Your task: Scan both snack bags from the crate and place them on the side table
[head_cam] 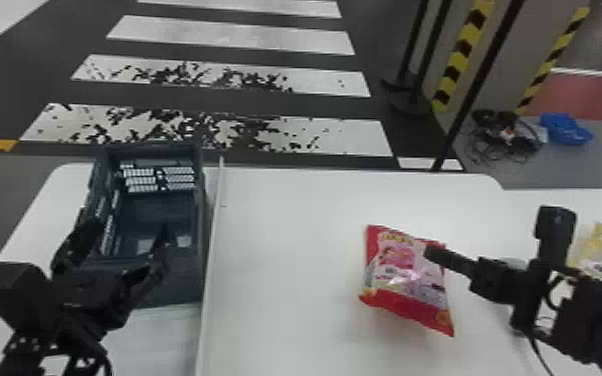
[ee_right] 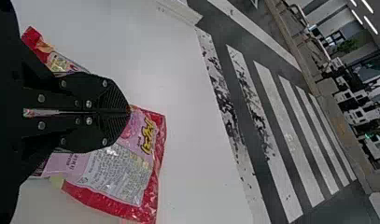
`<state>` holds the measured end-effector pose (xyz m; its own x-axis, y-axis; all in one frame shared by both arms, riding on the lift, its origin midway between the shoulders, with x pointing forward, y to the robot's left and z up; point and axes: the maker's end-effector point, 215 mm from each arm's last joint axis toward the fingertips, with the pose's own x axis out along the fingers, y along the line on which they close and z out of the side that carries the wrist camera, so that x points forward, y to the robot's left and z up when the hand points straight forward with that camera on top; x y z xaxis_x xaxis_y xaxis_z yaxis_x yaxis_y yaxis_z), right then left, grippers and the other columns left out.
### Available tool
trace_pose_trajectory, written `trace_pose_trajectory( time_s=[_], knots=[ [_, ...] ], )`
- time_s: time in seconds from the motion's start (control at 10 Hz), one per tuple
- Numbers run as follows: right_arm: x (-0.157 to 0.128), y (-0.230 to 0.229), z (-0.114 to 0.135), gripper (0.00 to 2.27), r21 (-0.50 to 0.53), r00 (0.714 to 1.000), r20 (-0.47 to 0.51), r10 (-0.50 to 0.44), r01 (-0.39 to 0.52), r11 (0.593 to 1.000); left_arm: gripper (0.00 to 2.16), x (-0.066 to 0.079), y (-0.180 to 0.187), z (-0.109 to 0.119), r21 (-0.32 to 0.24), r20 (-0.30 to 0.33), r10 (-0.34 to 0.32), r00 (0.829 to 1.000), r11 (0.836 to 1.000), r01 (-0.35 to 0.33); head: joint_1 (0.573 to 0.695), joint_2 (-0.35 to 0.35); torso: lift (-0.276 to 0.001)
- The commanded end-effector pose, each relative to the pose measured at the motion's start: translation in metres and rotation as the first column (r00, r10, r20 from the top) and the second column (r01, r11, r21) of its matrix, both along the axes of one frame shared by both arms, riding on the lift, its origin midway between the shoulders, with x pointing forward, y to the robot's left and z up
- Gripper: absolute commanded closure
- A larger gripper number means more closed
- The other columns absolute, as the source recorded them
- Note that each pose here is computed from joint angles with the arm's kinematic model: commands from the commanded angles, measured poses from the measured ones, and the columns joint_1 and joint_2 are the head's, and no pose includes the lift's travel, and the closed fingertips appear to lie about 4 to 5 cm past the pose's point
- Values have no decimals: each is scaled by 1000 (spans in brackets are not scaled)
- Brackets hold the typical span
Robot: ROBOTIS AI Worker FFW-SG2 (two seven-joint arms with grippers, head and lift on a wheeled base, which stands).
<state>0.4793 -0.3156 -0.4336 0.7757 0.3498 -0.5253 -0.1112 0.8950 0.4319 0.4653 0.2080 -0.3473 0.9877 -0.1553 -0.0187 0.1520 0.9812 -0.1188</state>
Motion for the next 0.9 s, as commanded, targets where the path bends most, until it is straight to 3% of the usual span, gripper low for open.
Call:
trace_pose_trajectory(
  time_s=[0.0, 0.4, 0.8],
  knots=[
    [16, -7, -4, 2256, 0, 1000, 23, -18, 18, 1000, 73, 0, 0, 0, 1, -1, 0, 1000, 1000, 0, 695, -126, -95],
    [56, -40, -33, 2256, -88, 998, -37, -60, 57, 994, 73, -1, 1, -2, 1, -5, 3, 1000, 1000, -3, 695, -143, -95],
    [52, -29, -56, 2256, -85, 997, -82, -12, 5, 996, 73, -2, 1, -5, -3, -11, 5, 1000, 1000, -5, 695, -163, -95]
  ],
)
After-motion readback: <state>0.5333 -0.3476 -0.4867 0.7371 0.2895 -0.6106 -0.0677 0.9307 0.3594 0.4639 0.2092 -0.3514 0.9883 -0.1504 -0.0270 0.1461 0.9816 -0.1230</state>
